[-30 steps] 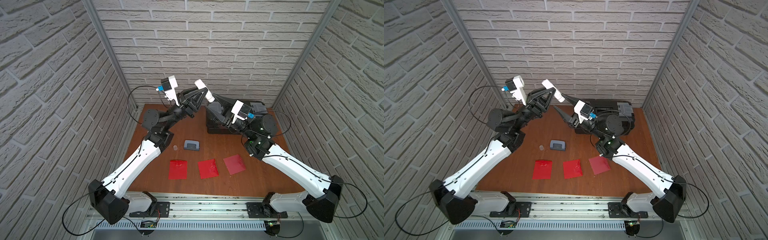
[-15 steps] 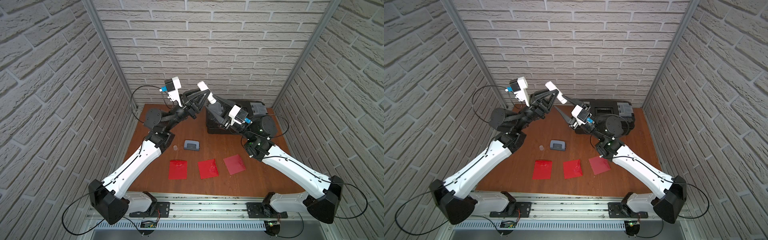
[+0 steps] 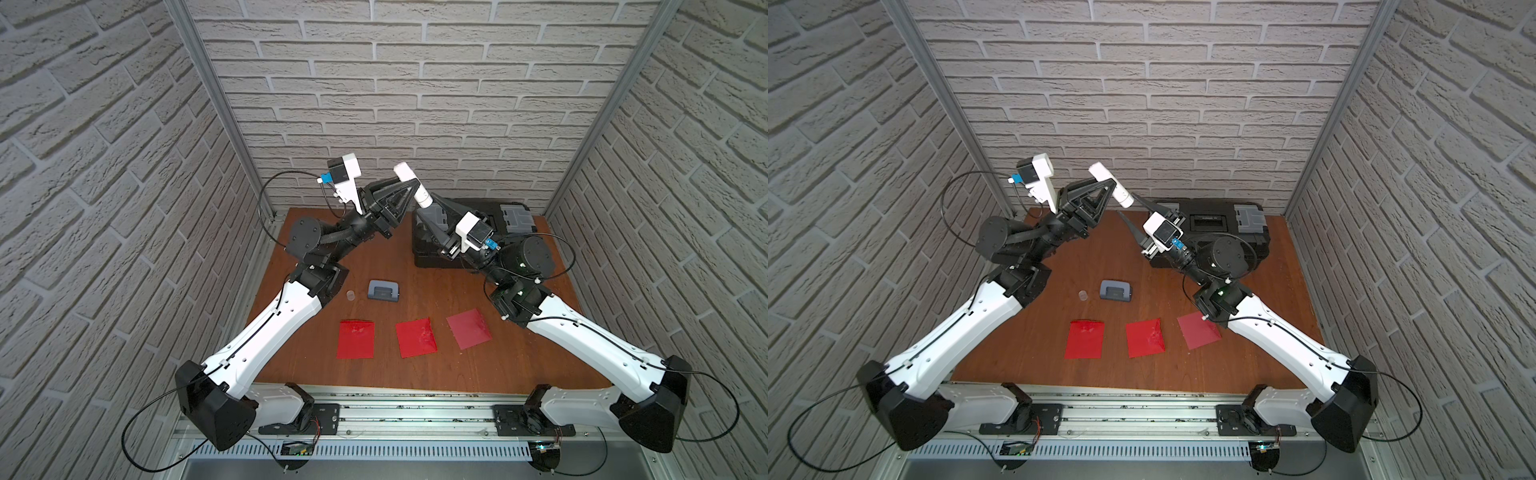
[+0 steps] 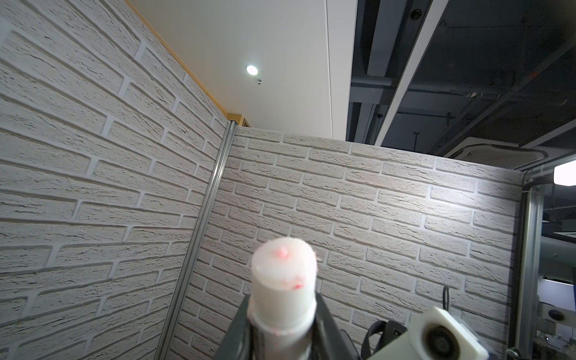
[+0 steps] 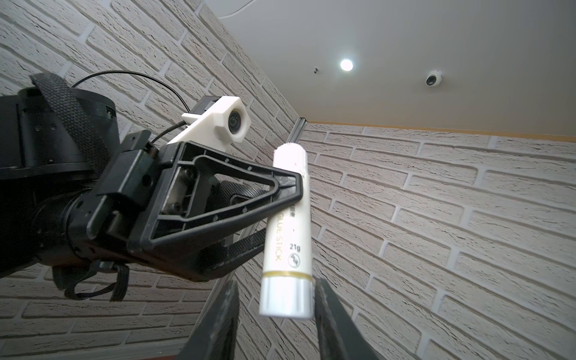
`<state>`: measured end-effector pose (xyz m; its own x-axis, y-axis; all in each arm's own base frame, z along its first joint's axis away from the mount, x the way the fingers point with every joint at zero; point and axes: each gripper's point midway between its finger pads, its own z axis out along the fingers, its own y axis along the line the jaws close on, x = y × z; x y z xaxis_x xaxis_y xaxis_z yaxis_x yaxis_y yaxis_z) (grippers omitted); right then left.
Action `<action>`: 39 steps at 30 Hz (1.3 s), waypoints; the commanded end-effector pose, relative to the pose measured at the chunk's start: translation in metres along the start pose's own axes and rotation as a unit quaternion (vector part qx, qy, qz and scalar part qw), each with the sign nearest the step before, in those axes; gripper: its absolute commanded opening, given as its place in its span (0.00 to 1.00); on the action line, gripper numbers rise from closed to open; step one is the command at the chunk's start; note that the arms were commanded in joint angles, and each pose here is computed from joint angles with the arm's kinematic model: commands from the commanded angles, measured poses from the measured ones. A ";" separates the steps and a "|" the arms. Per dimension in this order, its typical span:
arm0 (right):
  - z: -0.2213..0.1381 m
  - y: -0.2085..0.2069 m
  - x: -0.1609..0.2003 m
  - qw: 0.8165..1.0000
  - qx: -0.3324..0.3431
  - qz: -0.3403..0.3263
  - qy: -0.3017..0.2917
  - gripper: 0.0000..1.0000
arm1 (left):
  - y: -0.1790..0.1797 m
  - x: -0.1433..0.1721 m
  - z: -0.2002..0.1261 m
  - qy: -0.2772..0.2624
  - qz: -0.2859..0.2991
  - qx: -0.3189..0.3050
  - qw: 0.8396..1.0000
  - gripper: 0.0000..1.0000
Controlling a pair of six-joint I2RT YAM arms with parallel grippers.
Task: Seal the envelope with a glue stick
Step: Unscrew the glue stick.
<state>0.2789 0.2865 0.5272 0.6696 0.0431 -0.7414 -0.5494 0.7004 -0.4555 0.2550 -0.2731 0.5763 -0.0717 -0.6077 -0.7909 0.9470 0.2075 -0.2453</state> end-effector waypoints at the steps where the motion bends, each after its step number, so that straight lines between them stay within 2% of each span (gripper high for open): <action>1: -0.001 -0.007 -0.008 1.000 0.018 0.002 -0.007 0.41 | -0.023 -0.026 -0.002 -0.037 0.016 0.029 0.999 0.00; 3: 0.000 -0.008 -0.009 1.000 0.020 0.005 -0.010 0.39 | -0.023 -0.025 -0.001 -0.036 0.013 0.031 0.999 0.00; 6: 0.001 -0.009 -0.012 1.000 0.022 0.011 -0.013 0.32 | -0.023 -0.024 0.000 -0.034 0.009 0.034 0.999 0.00; 11: 0.001 -0.005 -0.018 1.000 0.006 0.014 -0.026 0.32 | -0.022 -0.022 0.001 -0.031 0.002 0.035 0.999 0.00; 13: 0.001 -0.006 -0.019 0.999 0.005 0.021 -0.025 0.27 | -0.022 -0.020 0.002 -0.030 0.000 0.036 0.999 0.00; 18: -0.007 -0.006 -0.030 0.996 -0.003 0.088 -0.029 0.17 | -0.032 -0.022 0.001 -0.016 0.021 0.064 0.998 0.00; 22: -0.018 0.001 -0.054 0.979 -0.042 0.193 -0.048 0.11 | -0.051 -0.032 -0.002 0.000 0.054 0.122 0.991 0.00; 27: -0.033 0.013 -0.091 0.938 -0.117 0.321 -0.068 0.06 | -0.075 -0.036 -0.002 0.038 0.087 0.195 0.976 0.00; 32: -0.041 0.022 -0.106 0.905 -0.163 0.386 -0.074 0.04 | -0.092 -0.033 -0.005 0.060 0.111 0.246 0.961 0.00; 35: -0.044 0.024 -0.111 0.899 -0.175 0.392 -0.085 0.04 | -0.094 -0.034 -0.006 0.060 0.116 0.247 0.960 0.00; 39: -0.045 0.017 -0.103 0.913 -0.140 0.375 -0.078 0.08 | -0.081 -0.035 -0.004 0.050 0.112 0.212 0.969 0.00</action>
<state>0.2053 0.2795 0.5514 0.0722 0.4922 -0.8675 -0.9635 0.2592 0.0668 0.1766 -0.2815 0.6045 0.0290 -0.4356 -0.8997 0.9875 -0.1268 0.0932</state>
